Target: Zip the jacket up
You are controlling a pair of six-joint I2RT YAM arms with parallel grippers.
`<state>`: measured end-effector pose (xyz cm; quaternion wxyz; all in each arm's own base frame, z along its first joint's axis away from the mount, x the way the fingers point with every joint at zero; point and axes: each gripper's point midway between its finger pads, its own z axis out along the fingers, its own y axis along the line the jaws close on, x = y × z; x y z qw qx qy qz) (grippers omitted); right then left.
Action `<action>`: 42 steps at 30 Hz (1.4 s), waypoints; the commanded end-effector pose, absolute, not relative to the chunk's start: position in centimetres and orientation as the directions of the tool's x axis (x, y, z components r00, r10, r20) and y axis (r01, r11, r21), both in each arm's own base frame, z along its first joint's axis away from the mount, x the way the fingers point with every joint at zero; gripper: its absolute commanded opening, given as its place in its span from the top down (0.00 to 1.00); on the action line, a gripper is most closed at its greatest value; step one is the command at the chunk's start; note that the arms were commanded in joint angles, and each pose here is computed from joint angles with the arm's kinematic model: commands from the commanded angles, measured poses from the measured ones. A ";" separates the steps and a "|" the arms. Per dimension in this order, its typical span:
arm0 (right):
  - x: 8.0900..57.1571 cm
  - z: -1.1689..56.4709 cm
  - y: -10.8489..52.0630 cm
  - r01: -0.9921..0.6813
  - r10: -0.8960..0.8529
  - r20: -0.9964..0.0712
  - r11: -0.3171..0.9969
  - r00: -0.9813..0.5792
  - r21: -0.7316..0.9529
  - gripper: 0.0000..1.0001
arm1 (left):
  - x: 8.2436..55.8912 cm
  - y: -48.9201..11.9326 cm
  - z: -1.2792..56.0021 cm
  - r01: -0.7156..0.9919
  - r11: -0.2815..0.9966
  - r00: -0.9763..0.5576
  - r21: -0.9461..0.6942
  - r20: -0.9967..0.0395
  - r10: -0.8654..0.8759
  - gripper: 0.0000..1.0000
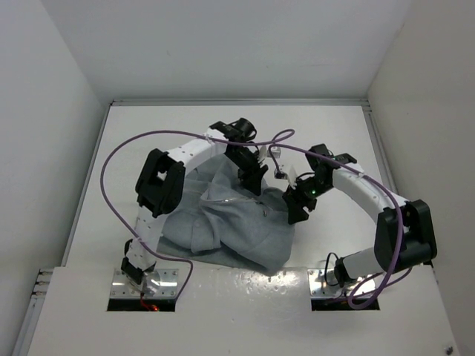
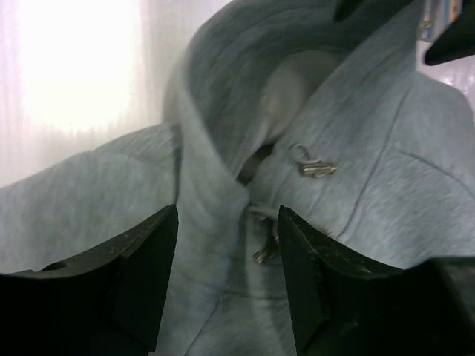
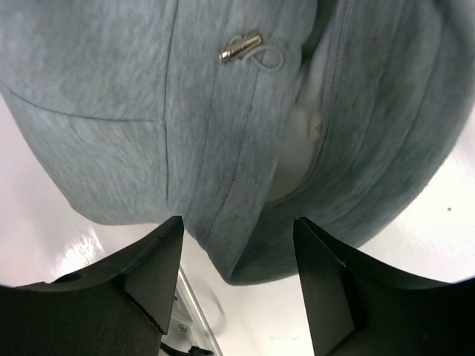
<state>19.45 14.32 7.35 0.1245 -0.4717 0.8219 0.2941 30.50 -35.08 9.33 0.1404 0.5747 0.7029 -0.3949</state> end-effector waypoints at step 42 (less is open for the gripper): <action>21.6 3.0 4.8 -0.837 -0.793 -0.512 0.497 -0.331 -0.229 1.00 | 51.6 -35.5 22.6 0.763 0.264 -0.575 -0.591 -0.806 -0.142 0.95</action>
